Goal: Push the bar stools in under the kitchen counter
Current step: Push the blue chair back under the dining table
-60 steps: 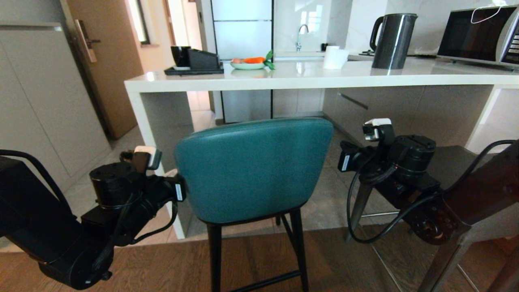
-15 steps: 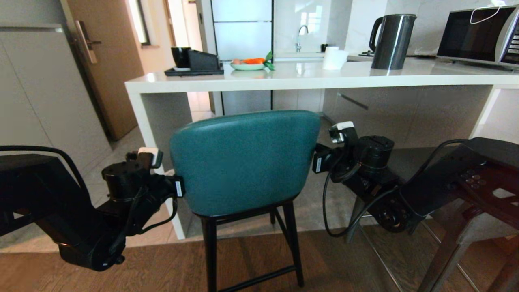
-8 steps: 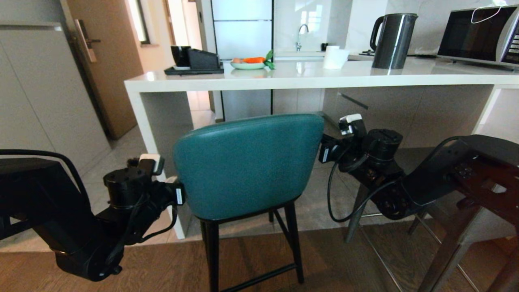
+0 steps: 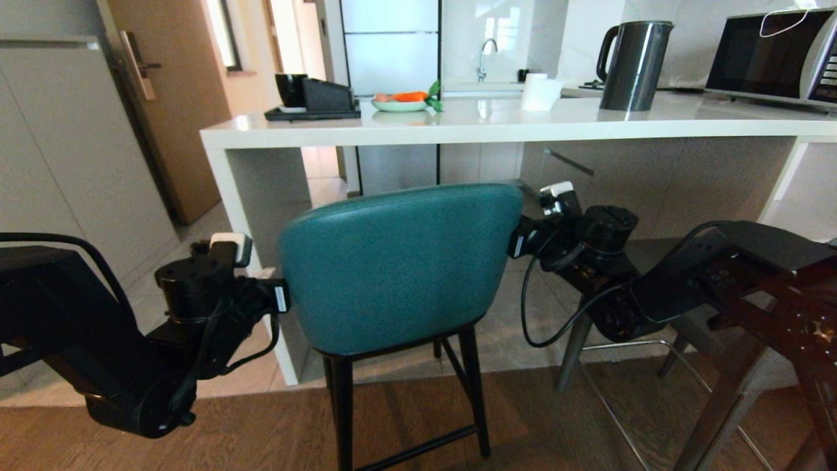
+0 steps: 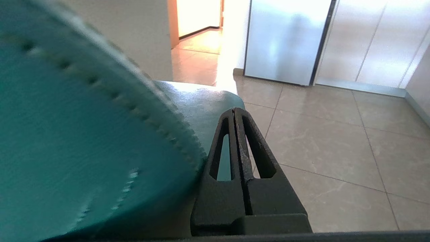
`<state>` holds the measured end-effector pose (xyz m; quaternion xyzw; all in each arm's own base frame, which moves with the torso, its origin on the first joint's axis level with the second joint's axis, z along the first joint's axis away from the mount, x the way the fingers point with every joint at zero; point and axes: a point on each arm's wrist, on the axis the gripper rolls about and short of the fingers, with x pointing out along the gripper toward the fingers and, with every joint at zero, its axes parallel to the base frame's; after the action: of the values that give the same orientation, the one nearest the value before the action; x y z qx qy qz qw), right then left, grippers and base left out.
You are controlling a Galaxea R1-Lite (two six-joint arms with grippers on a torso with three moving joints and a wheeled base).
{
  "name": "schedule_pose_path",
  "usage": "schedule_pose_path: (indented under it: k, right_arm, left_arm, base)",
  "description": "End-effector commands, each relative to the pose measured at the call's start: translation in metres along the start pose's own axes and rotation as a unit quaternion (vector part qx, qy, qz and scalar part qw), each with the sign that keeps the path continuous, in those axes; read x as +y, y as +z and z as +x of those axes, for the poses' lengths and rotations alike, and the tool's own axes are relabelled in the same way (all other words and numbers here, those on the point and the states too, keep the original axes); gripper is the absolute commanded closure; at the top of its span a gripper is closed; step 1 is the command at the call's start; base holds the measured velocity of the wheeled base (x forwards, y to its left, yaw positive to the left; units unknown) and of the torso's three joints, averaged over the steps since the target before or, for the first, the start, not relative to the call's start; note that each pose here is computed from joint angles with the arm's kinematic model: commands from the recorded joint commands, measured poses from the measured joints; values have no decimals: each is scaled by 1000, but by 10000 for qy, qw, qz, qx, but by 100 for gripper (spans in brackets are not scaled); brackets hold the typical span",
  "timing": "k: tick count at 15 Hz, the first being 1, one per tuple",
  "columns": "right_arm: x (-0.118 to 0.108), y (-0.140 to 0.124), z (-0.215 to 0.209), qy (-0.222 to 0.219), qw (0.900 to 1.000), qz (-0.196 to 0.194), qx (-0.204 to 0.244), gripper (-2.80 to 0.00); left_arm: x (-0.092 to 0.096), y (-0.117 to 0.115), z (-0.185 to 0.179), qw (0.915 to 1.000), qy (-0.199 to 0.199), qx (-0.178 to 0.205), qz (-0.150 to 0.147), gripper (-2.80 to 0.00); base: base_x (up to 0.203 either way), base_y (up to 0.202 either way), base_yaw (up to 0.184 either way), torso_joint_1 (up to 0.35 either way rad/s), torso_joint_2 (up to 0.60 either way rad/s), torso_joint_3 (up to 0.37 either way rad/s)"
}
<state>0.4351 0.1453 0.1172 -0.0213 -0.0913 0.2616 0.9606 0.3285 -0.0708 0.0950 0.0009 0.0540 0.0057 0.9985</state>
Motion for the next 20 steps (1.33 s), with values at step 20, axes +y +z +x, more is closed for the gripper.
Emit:
schedule_pose_path:
  k: [20]
  right_arm:
    - [68, -7, -3, 289, 9994, 140, 120, 0]
  left_arm:
    - [-5, 4, 32, 9996, -83, -240, 147, 0]
  base:
    - [0, 0, 0, 0, 0, 0]
